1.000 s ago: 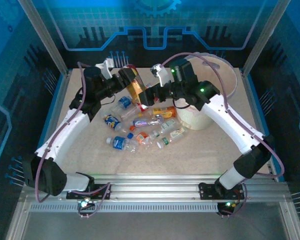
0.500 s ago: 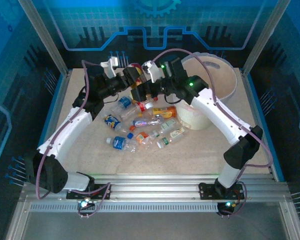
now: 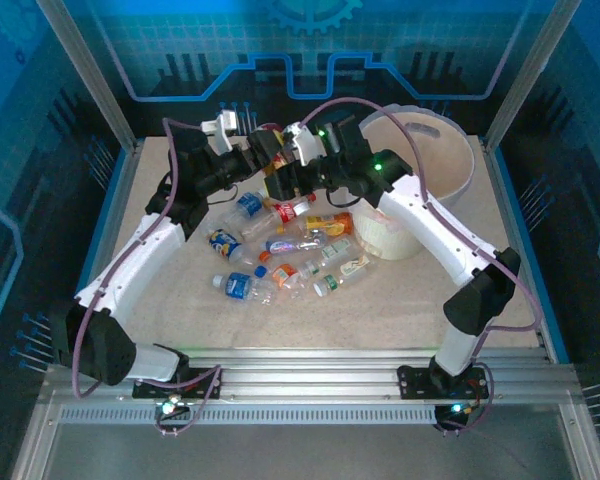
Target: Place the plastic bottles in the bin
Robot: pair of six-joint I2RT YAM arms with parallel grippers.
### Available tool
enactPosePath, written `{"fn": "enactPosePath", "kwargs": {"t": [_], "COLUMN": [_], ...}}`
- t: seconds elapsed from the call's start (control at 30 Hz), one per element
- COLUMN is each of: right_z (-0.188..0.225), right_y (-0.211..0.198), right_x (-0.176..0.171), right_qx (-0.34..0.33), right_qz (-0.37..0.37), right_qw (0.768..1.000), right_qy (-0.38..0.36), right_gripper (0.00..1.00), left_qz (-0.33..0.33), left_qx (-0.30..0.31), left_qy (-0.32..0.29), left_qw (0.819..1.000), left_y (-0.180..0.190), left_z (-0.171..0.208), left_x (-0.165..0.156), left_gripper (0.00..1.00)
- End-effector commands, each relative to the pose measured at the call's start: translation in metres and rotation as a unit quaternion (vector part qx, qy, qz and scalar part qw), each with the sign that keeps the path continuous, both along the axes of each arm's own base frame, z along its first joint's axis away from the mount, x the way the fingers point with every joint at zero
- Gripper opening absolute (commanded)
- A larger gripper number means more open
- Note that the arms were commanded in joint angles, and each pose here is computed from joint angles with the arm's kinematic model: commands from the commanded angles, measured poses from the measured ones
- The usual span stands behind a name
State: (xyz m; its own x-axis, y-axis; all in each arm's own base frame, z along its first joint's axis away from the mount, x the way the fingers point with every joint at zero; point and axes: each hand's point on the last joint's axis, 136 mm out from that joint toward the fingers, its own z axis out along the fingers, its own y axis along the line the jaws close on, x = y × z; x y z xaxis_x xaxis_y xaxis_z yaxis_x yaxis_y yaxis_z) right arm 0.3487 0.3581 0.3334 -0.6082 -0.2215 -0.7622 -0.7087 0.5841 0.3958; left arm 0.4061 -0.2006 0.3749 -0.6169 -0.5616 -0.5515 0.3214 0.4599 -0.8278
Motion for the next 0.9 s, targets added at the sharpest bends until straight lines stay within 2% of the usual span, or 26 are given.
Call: {"fn": "enactPosePath", "kwargs": {"t": [0.0, 0.23, 0.47, 0.63, 0.87], "right_z": [0.017, 0.019, 0.039, 0.056, 0.058], "right_y": [-0.007, -0.036, -0.088, -0.146, -0.232], "right_x": [-0.005, 0.004, 0.014, 0.027, 0.048], "right_qx": [-0.002, -0.015, -0.035, -0.078, -0.136], "right_qz": [-0.008, -0.06, -0.133, -0.221, -0.344], "right_qw": [1.0, 0.998, 0.99, 0.969, 0.926], "right_qy": [-0.025, -0.025, -0.046, -0.072, -0.076], "right_gripper": [0.5, 0.45, 0.44, 0.44, 0.44], "left_qz": [-0.01, 0.039, 0.148, 0.202, 0.221], "left_qx": [-0.01, 0.027, 0.087, 0.127, 0.157], "left_qy": [-0.032, -0.085, -0.125, -0.122, -0.088], "left_qw": [0.999, 0.995, 0.977, 0.964, 0.958], "left_y": [-0.004, 0.018, 0.065, 0.089, 0.101], "left_z": [0.024, 0.047, 0.053, 0.04, 0.008], "left_x": [-0.006, -0.022, -0.045, -0.055, -0.057], "left_gripper": [0.99, 0.99, 0.99, 0.99, 0.99]}}
